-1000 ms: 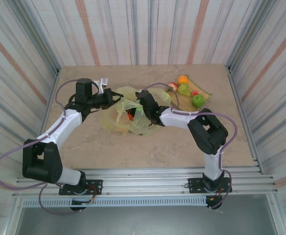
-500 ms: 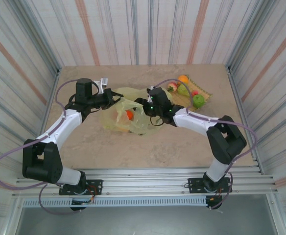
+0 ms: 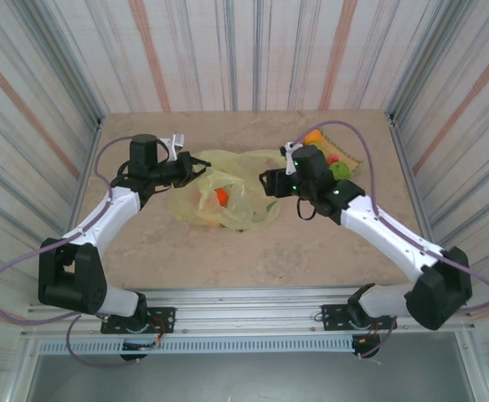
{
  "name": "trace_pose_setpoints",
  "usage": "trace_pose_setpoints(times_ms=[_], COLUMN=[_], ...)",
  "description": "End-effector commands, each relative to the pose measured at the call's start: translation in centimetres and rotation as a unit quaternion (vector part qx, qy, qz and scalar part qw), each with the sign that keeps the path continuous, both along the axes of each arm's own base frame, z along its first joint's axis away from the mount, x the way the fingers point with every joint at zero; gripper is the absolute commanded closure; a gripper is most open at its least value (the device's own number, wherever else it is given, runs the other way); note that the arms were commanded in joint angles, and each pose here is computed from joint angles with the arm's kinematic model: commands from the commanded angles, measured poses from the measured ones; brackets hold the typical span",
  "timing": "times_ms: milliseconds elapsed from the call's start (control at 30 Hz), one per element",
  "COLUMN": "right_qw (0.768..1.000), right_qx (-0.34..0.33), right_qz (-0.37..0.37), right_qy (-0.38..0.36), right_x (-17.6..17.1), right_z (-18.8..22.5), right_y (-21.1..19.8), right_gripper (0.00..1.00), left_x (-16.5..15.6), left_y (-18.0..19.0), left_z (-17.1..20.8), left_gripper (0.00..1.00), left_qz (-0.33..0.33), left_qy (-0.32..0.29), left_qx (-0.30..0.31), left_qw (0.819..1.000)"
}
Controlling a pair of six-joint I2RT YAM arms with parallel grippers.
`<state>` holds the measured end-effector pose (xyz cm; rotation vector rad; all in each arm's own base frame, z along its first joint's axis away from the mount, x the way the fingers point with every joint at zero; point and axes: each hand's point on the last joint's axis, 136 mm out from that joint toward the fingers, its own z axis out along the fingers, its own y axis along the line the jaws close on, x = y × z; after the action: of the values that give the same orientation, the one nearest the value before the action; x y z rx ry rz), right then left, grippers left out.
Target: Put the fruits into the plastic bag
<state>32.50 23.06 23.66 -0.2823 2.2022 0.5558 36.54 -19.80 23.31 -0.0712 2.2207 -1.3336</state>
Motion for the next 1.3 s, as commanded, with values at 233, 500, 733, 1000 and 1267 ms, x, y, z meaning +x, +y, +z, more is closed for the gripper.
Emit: trace_pose_setpoints(times_ms=[233,500,733,1000,1267], right_qw=[0.985,0.95,0.928,0.917,0.895], right_qx=[-0.098,-0.19,-0.253,-0.28,-0.335], right_qz=[-0.135,-0.24,-0.244,-0.229,-0.221], right_qy=[-0.052,0.059,0.124,0.17,0.197], right_x=[3.6,7.9,9.7,11.8,13.4], right_z=[2.4,-3.3,-7.9,-12.0,-15.0], right_y=[-12.5,-20.9,-22.5,-22.5,-23.6], right_gripper=[0.12,0.01,0.01,0.01,0.01], left_x=[0.3,0.2,0.3,0.2,0.2], left_y=[2.0,2.0,1.9,2.0,2.1], left_z=[2.0,1.8,1.4,1.6,1.6], left_gripper=[1.0,1.0,1.0,1.0,1.0], left_qz=[0.027,0.026,0.025,0.026,0.027], left_qy=[-0.038,-0.034,-0.025,-0.028,-0.028], left_qx=[0.015,0.01,0.006,0.007,0.007], left_qw=[0.999,0.999,0.999,0.999,0.999])
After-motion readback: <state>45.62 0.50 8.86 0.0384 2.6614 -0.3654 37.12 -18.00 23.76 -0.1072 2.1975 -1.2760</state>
